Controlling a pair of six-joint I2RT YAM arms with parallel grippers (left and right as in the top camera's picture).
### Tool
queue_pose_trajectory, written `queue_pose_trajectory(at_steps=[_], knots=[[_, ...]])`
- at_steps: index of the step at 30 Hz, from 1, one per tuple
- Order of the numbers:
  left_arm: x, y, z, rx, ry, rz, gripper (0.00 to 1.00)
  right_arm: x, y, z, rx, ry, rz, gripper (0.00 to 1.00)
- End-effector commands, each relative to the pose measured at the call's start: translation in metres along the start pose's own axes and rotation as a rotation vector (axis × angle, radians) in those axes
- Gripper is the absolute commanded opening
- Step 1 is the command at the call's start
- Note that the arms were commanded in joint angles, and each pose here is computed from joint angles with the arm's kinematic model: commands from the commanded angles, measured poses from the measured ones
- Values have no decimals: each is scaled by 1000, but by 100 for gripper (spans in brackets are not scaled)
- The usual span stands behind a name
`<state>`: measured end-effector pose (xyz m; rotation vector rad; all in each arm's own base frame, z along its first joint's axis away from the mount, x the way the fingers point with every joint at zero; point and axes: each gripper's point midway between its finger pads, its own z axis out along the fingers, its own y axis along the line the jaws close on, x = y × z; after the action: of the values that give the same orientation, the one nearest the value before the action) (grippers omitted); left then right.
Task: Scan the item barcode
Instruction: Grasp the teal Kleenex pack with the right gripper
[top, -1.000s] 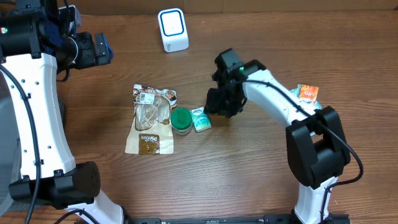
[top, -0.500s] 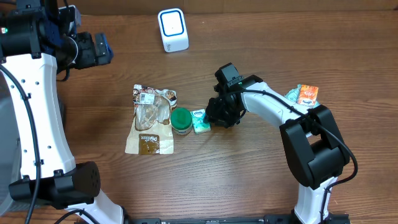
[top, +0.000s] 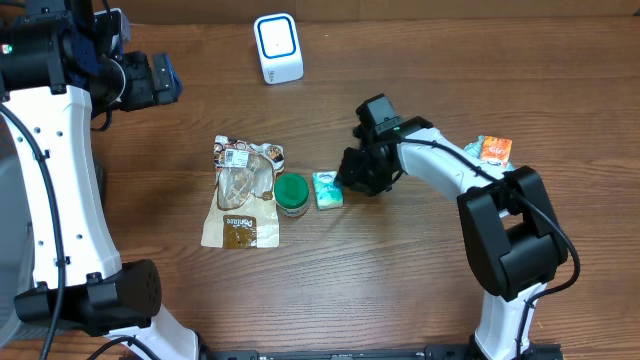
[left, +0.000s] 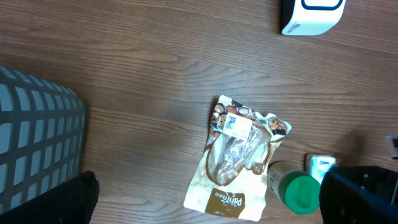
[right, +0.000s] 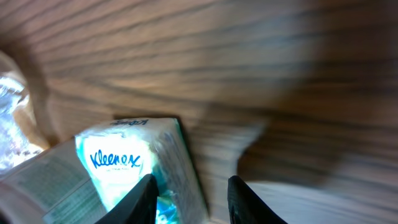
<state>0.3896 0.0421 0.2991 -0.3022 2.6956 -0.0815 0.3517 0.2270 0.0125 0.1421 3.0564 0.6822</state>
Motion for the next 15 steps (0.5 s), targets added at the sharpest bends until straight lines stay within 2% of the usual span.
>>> queue_pose_trajectory(at_steps=[1,10,15], knots=[[0,0,3,3,7,11,100,-19,1,-12,24,-65,-56,35],[0,-1,3,3,7,11,100,-26,26,-48,8,-42,-127,36],[0,0,3,3,7,11,100,-5,35,-55,-17,55,-90,36]])
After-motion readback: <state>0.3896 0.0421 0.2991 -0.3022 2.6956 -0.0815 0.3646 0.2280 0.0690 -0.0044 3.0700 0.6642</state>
